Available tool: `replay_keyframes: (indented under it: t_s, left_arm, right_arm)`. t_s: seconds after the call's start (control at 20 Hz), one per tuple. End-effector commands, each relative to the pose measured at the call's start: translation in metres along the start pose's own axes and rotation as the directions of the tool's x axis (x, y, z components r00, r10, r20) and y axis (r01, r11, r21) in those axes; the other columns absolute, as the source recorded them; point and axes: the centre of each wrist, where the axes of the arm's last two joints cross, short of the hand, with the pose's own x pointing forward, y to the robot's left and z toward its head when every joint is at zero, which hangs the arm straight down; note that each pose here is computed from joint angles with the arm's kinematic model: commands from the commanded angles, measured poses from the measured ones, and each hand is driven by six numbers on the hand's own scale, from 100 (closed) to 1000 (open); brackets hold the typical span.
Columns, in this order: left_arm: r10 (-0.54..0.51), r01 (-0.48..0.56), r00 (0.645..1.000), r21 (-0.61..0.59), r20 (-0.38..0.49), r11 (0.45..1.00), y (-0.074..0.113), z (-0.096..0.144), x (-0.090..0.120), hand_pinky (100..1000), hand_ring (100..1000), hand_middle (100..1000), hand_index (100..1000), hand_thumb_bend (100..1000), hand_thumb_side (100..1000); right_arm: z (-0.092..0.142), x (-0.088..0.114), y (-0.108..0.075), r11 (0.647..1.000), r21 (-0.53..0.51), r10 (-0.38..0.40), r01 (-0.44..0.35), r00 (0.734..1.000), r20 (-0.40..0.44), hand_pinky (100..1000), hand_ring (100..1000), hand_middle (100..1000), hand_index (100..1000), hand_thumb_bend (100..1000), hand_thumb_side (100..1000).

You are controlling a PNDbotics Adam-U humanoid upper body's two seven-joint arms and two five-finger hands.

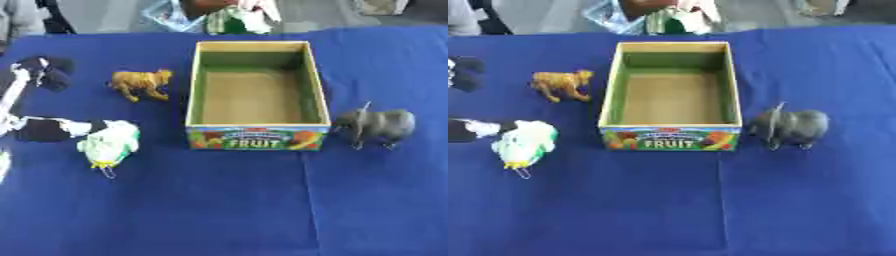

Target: Pick up objects on the table and place them in the box.

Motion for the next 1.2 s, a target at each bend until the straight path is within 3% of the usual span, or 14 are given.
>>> replay_keyframes:
  t_s: [0.05, 0.6, 1.2]
  left_arm:
    - [-0.043, 0.043, 0.999, -0.026, 0.000, 0.999, 0.006, 0.000, 0.004, 637, 637, 678, 800, 843, 167]
    - [-0.010, 0.010, 1.000, -0.070, 0.004, 0.998, -0.003, 0.003, 0.004, 629, 644, 687, 808, 849, 185]
    - [-0.153, 0.121, 0.984, -0.294, -0.091, 0.948, -0.017, -0.004, -0.010, 623, 650, 711, 828, 827, 122]
  right_arm:
    - [-0.006, 0.007, -0.007, 1.000, -0.005, 0.023, -0.023, 0.999, 0.026, 513, 665, 712, 816, 439, 145]
    - [-0.006, 0.006, -0.007, 1.000, -0.001, 0.018, -0.018, 1.000, 0.026, 514, 668, 714, 818, 431, 141]
    - [-0.005, 0.005, -0.005, 1.000, 0.007, 0.013, -0.013, 1.000, 0.021, 514, 667, 713, 818, 429, 144]
